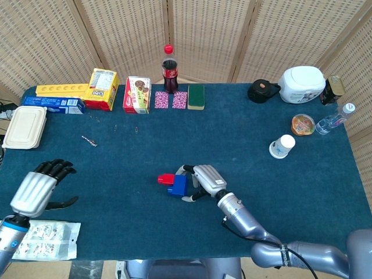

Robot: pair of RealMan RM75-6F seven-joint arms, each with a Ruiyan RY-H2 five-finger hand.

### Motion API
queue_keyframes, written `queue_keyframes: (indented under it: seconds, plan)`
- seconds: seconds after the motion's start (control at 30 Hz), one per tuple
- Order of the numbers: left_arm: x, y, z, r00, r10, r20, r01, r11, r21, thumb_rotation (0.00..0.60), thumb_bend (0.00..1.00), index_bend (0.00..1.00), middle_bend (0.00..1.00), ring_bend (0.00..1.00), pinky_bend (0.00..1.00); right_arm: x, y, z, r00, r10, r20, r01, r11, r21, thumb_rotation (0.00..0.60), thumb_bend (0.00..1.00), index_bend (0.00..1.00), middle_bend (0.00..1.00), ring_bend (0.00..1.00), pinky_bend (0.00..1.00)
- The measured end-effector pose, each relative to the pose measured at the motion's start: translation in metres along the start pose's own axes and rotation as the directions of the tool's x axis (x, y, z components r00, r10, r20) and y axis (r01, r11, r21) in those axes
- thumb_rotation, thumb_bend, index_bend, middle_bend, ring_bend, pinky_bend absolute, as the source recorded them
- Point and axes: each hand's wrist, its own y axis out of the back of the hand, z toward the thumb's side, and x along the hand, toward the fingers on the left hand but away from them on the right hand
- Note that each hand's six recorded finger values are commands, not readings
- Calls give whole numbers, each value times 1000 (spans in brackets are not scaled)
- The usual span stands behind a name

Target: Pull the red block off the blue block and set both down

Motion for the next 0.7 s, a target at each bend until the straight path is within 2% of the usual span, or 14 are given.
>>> queue_keyframes:
  seconds: [0.1, 0.23, 0.33, 0.5, 0.7]
  plan:
    - [16, -1, 21, 997, -14, 78, 12, 1000, 26, 436, 218, 355, 309, 233, 287, 4, 3, 0, 1000, 3, -2, -3, 1000, -9, 600, 213, 434, 511, 658, 604]
    - [42, -3, 58, 982, -7, 190, -6, 998, 65, 433, 222, 355, 309, 233, 286, 7, 9, 0, 1000, 1, -1, -1, 1000, -27, 597, 213, 434, 511, 659, 604]
    - [61, -5, 86, 966, 21, 259, -35, 998, 53, 434, 223, 355, 309, 233, 286, 10, 14, -1, 1000, -5, 3, 5, 999, -44, 600, 213, 435, 511, 658, 604]
    - [84, -13, 117, 944, 41, 329, -55, 998, 35, 433, 222, 355, 309, 233, 286, 14, 24, -4, 1000, -17, 11, 18, 998, -62, 600, 213, 435, 511, 659, 604]
    - [110, -24, 148, 916, 83, 392, -108, 993, 42, 446, 224, 355, 309, 233, 286, 20, 38, -6, 999, -30, 17, 31, 995, -91, 600, 213, 437, 511, 659, 604]
